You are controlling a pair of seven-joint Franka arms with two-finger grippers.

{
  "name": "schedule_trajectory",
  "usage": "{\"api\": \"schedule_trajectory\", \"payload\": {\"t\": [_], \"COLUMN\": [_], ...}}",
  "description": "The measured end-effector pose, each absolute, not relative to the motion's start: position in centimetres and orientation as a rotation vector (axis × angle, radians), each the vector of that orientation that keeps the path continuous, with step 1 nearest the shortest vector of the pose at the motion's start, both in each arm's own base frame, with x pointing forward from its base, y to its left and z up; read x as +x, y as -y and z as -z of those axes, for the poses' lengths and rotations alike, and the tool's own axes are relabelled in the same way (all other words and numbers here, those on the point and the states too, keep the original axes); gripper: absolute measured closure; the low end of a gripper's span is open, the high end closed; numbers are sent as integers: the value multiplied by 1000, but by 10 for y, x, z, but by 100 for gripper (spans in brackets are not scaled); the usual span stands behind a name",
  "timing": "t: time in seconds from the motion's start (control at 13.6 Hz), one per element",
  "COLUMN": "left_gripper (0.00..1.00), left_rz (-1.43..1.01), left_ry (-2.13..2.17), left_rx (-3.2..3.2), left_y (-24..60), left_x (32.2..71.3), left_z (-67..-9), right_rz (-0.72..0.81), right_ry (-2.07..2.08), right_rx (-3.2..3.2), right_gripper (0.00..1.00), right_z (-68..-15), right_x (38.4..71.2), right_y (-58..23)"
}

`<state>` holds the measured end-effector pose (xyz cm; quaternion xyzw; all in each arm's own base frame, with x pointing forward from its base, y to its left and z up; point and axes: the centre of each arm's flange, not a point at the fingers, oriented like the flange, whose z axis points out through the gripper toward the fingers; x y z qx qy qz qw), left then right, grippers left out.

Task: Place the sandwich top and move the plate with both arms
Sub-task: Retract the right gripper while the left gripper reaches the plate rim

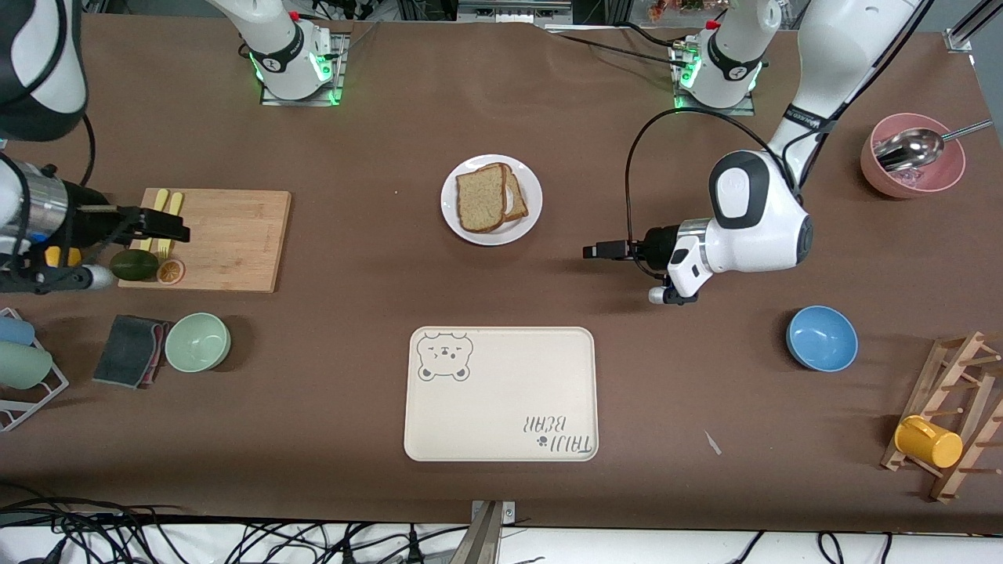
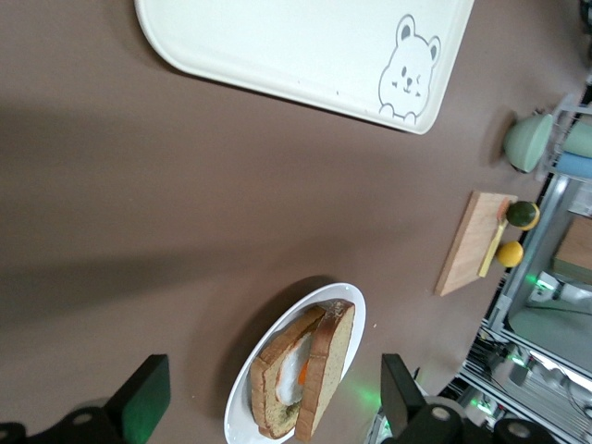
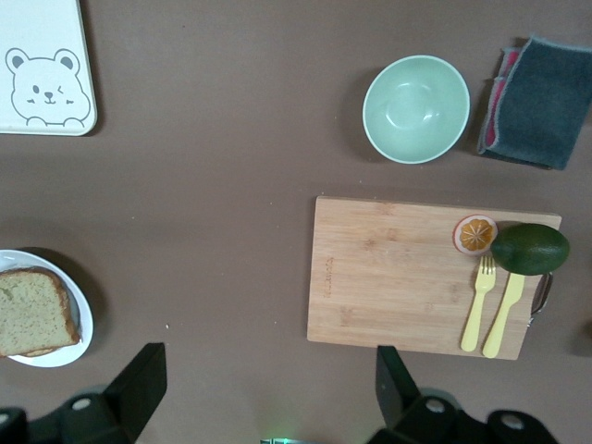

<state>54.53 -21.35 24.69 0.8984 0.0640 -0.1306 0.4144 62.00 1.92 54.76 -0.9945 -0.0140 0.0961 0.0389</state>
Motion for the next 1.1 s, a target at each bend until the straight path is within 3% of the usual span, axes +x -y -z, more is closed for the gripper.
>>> {"api": "schedule_trajectory", "payload": {"t": [0.66,1.1], "left_gripper": [0,0], "left_rz": [101,125], "left_ry": [-12,-70], "left_rx": [2009,1962], "left_y": [207,240], "left_x": [466,446], "left_z": [-142,-135], "right_rz": [-171,-33], "right_ry": [18,-28], "right_rx": [-3100,-3130], "right_gripper": [0,0], "right_z": [-581,-604], "right_x": [603,559], "right_y": [5,19]}}
